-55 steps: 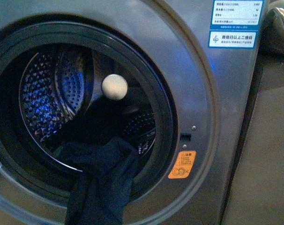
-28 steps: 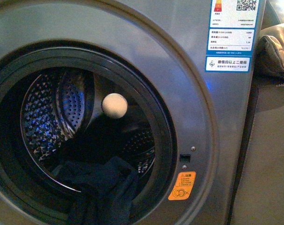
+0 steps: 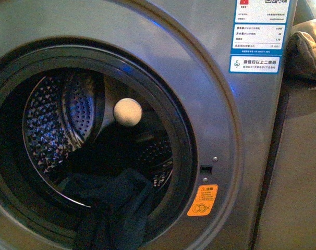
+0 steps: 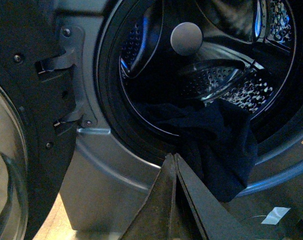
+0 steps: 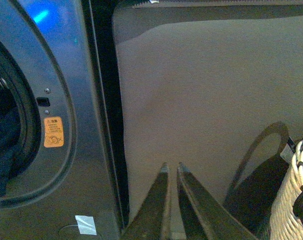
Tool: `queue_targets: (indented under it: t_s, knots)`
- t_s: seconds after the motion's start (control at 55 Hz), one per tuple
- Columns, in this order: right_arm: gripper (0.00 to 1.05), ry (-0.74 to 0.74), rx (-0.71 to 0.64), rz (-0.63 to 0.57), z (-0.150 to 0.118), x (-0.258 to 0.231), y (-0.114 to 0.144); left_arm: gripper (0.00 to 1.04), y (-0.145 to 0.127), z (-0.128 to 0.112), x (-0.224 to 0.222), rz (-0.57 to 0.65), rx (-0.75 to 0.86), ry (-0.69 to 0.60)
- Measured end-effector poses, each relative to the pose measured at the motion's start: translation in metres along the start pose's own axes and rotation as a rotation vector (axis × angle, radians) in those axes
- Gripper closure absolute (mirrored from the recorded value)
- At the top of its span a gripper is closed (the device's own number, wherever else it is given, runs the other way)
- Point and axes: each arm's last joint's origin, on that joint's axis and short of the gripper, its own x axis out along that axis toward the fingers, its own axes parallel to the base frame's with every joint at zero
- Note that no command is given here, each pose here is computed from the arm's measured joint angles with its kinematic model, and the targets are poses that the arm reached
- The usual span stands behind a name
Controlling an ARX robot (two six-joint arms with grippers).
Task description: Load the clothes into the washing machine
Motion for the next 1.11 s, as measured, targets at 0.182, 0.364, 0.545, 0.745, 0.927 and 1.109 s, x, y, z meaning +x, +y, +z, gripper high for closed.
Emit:
queue_targets:
  t_s: [0.182,0.364,0.545,0.745,0.927,1.109]
  knots:
    - [0.58,0.0,0.0,0.0,0.0,0.0,0.0,1.01,0.0,-0.004,-0.004,0.0,0.001,-0.022]
    - [0.26,0.0,0.0,0.0,0.0,0.0,0.0,1.01,0.0,-0.005,-0.007,0.0,0.0,-0.021]
    - [0.06,0.0,0.001,-0.001,0.0,0.0,0.0,1.01,0.0,-0.008,-0.018,0.0,0.002,-0.005]
    - [0.07,0.0,0.0,0.0,0.0,0.0,0.0,0.89,0.0,-0.008,-0.019,0.0,0.002,-0.014]
    - [0.07,0.0,0.0,0.0,0.0,0.0,0.0,0.48,0.0,-0.008,-0.019,0.0,0.002,-0.014]
    - [0.07,0.0,0.0,0.0,0.0,0.0,0.0,0.1,0.0,-0.008,-0.019,0.0,0.002,-0.014]
